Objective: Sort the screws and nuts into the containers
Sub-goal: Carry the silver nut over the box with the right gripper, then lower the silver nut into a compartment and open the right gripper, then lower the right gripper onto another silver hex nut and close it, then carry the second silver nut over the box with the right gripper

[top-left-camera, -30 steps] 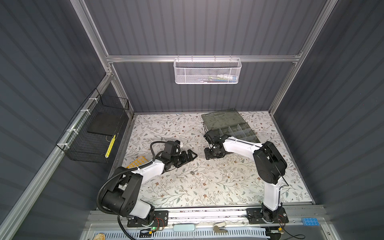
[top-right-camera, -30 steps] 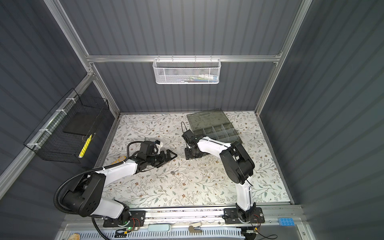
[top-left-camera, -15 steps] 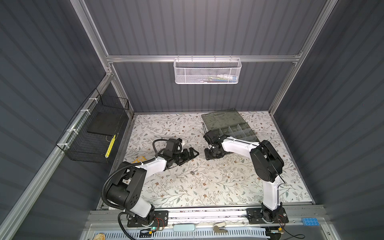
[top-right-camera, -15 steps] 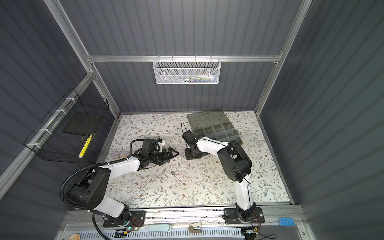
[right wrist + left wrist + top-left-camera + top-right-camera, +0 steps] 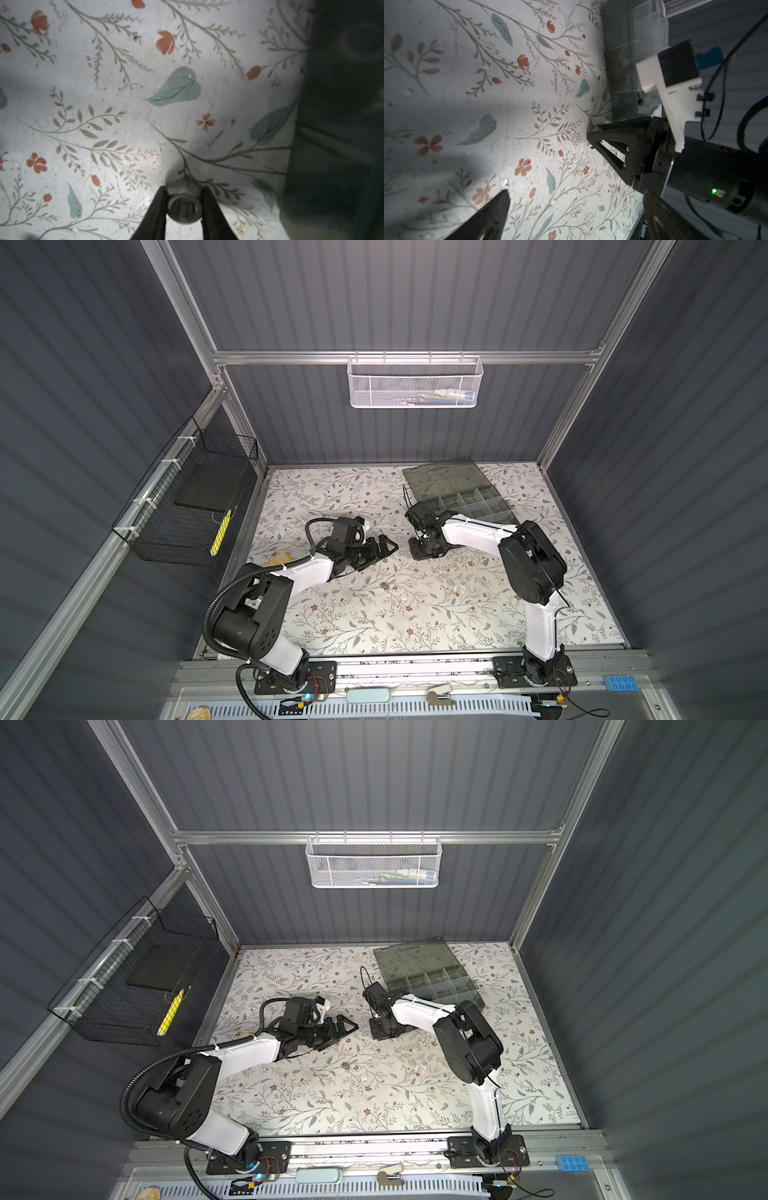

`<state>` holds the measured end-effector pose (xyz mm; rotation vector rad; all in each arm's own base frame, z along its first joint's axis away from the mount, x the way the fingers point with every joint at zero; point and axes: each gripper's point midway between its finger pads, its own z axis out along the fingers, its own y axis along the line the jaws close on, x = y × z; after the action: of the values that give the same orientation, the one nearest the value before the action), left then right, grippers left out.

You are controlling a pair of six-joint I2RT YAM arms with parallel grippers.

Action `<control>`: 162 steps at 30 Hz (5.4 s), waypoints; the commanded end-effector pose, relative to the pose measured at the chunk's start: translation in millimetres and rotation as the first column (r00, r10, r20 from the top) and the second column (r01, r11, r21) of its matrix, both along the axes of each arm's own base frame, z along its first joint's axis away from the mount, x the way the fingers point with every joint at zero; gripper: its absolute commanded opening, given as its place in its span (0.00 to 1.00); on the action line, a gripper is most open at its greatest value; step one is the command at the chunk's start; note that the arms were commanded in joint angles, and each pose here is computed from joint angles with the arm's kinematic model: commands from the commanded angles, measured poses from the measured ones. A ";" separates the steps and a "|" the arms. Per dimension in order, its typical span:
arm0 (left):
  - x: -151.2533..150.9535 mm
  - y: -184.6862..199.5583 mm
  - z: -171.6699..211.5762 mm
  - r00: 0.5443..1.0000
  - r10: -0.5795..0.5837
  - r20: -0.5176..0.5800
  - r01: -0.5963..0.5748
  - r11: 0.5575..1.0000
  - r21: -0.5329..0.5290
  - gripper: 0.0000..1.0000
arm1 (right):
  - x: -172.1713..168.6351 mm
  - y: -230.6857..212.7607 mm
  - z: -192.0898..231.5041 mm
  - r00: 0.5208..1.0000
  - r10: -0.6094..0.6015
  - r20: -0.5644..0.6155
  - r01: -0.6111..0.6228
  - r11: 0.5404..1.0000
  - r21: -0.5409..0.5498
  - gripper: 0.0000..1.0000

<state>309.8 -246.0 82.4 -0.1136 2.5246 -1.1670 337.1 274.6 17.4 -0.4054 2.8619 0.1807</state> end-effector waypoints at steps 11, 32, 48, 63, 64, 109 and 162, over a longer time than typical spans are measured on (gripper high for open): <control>20.2 -9.2 39.0 0.997 0.006 0.079 -0.002 0.999 -0.053 1.00 | 27.6 -11.4 81.0 0.995 -0.013 0.102 0.007 0.998 0.058 0.21; 53.0 -124.7 85.2 0.967 -0.157 0.200 0.189 0.969 -0.156 1.00 | 121.4 -191.9 140.0 0.897 -0.399 0.192 0.376 0.915 0.145 0.20; 47.4 -136.3 77.0 0.965 -0.195 0.176 0.222 0.964 -0.147 1.00 | 143.9 -212.7 66.2 0.886 -0.455 0.089 0.446 0.889 0.104 0.24; 42.6 -130.0 83.7 0.963 -0.199 0.182 0.223 0.967 -0.120 1.00 | 147.6 -215.4 62.0 0.884 -0.462 0.072 0.454 0.885 0.100 0.44; 42.3 -128.9 85.2 0.962 -0.198 0.186 0.221 0.968 -0.115 1.00 | 146.9 -215.2 66.2 0.883 -0.462 0.076 0.454 0.885 0.105 0.44; -8.5 77.5 45.1 0.936 0.225 -0.272 -0.299 0.915 -0.271 1.00 | -82.9 84.2 56.5 0.912 0.376 0.164 -0.407 0.882 0.237 0.67; 41.4 -6.5 97.2 0.997 0.059 -0.050 -0.071 0.953 -0.294 1.00 | 30.2 -19.0 133.2 0.975 -0.043 0.220 -0.044 0.926 0.375 0.07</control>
<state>340.0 -235.8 172.3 -0.3758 2.3633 -1.5356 360.8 276.4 143.7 -0.4253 2.5008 0.6017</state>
